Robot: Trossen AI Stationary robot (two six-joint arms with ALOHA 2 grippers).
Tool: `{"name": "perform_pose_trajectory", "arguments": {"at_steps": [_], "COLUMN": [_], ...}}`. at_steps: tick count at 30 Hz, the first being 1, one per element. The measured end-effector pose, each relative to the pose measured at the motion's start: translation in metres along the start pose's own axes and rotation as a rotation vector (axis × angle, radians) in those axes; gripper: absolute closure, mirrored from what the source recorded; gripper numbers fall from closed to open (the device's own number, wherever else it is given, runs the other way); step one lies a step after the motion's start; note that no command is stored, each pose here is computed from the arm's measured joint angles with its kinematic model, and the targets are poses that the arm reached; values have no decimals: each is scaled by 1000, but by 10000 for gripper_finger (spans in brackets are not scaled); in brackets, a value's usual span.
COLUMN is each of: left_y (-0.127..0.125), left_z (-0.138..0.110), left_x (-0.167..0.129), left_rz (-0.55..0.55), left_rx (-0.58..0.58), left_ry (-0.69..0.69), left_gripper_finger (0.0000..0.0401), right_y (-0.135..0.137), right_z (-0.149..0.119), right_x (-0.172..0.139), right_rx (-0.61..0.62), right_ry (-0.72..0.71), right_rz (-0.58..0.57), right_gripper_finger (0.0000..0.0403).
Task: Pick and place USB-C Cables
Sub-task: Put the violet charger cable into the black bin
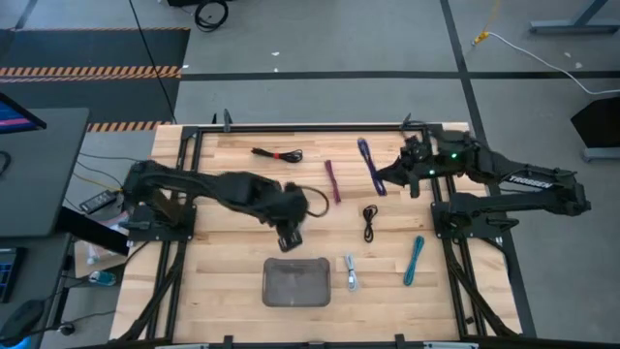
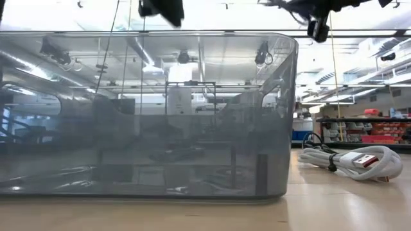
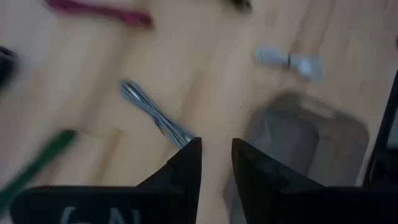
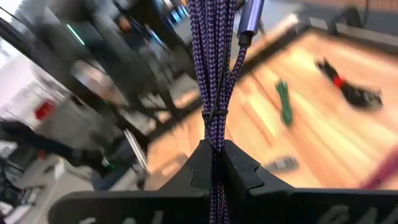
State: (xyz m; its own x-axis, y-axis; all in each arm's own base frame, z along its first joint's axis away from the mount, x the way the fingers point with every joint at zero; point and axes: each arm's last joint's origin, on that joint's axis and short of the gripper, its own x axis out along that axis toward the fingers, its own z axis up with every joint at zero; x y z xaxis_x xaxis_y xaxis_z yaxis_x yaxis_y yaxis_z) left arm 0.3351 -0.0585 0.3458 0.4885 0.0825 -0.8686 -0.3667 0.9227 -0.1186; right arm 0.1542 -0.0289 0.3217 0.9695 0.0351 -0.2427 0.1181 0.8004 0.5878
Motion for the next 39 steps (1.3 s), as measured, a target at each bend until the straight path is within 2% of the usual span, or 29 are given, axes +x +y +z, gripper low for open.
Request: {"name": "perform_pose_trajectory", "arguments": {"at_steps": [3, 6, 18, 26, 31, 39], "left_y": [8, 14, 19, 20, 20, 20], "left_z": [-2, -3, -8, -8, -8, -8], "left_x": [-27, -42, -40, -41, -41, -41], "left_rz": [18, 41, 91, 90, 90, 90], "left_rx": [-24, -34, 0, 22, 29, 29], "left_ry": [-87, -141, -78, -80, -80, -81], "left_gripper_finger": [312, 312, 312, 312, 312, 312], "right_y": [0, -1, -14, -25, -35, -41], "right_z": [-8, -17, -78, -107, -122, -131], "right_x": [15, 33, 110, 148, 160, 175], "right_rx": [2, 7, 53, 54, 53, 36], "right_ry": [72, 143, 518, 598, 660, 655], "right_rz": [-36, -71, -219, -217, -252, -212], "right_gripper_finger": [386, 386, 386, 386, 386, 384]}}
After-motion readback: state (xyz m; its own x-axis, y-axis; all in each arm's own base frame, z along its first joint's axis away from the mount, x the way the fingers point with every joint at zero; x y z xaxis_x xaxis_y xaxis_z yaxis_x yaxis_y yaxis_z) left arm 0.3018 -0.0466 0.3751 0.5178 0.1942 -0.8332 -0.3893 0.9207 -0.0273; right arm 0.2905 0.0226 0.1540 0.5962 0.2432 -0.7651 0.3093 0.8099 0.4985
